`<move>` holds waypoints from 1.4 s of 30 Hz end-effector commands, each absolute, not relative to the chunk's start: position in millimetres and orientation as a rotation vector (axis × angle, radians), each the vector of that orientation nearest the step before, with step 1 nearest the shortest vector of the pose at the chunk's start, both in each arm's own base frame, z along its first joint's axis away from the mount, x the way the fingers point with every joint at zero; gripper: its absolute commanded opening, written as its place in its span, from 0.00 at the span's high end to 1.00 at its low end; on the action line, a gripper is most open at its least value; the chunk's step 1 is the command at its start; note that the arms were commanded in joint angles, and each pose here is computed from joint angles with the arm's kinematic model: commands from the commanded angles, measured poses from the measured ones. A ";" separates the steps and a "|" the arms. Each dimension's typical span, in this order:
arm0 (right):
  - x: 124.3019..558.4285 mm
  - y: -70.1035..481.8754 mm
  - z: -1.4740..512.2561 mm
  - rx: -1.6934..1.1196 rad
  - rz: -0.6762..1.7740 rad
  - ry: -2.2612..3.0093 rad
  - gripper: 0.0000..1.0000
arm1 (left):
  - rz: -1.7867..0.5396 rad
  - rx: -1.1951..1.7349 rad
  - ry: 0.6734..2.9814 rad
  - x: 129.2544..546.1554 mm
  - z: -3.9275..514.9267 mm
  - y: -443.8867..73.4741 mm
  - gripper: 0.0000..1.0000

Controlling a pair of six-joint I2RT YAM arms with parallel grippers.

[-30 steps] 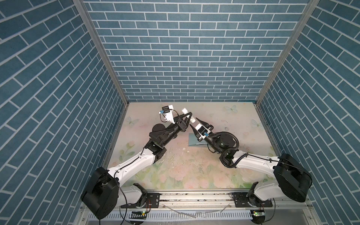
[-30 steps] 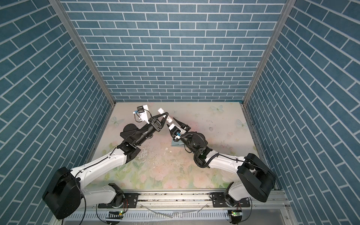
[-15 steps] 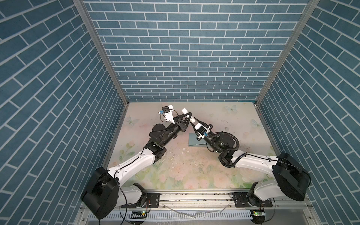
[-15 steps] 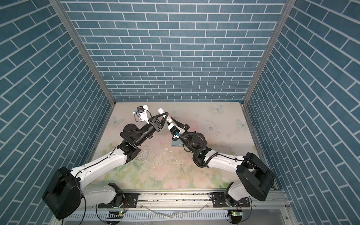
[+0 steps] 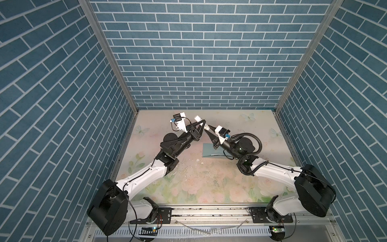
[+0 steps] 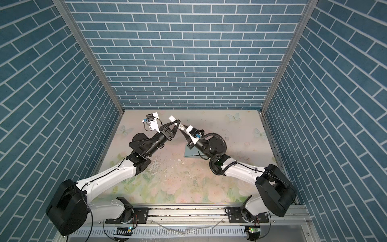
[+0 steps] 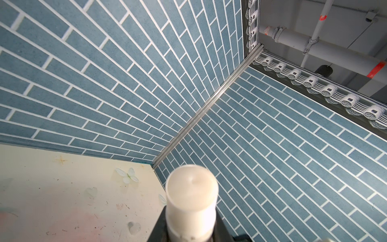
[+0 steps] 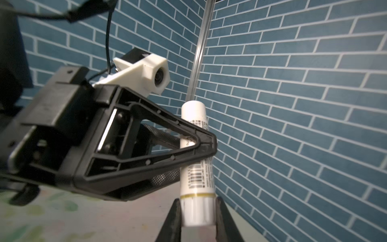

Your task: Place the letter into the envelope and seal it

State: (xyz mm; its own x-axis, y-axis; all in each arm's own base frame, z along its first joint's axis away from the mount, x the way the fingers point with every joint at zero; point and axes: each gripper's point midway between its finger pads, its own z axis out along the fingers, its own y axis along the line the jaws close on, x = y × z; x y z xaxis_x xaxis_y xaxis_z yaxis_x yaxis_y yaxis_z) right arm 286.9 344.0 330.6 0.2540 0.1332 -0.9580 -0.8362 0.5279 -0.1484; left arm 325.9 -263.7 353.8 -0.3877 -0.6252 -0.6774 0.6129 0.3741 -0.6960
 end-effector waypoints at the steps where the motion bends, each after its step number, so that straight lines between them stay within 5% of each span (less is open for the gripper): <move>1: 296.5 320.2 395.2 -0.545 1.247 1.135 1.00 | -1.330 0.076 1.464 316.3 350.6 -271.9 1.00; 12: 308.6 319.3 412.6 -0.432 1.749 1.149 0.98 | -1.309 0.136 1.444 310.1 354.7 -272.6 1.00; 16: 305.2 317.1 407.2 -0.479 1.644 1.137 0.71 | -1.303 0.115 1.455 312.0 354.1 -270.8 1.00; 20: 304.5 306.8 397.1 -0.508 1.369 1.143 0.32 | -1.301 0.083 1.468 315.1 353.2 -268.8 1.00; 22: 305.6 299.0 388.7 -0.515 1.163 1.146 0.25 | -1.302 0.076 1.467 315.6 353.9 -268.3 1.00; 30: 274.8 310.3 358.4 -0.779 0.449 1.018 0.26 | -1.300 0.068 1.470 317.0 353.5 -268.1 1.00; 42: 268.5 339.0 334.8 -0.856 0.262 0.973 0.40 | -1.301 0.064 1.473 319.1 353.6 -269.3 1.00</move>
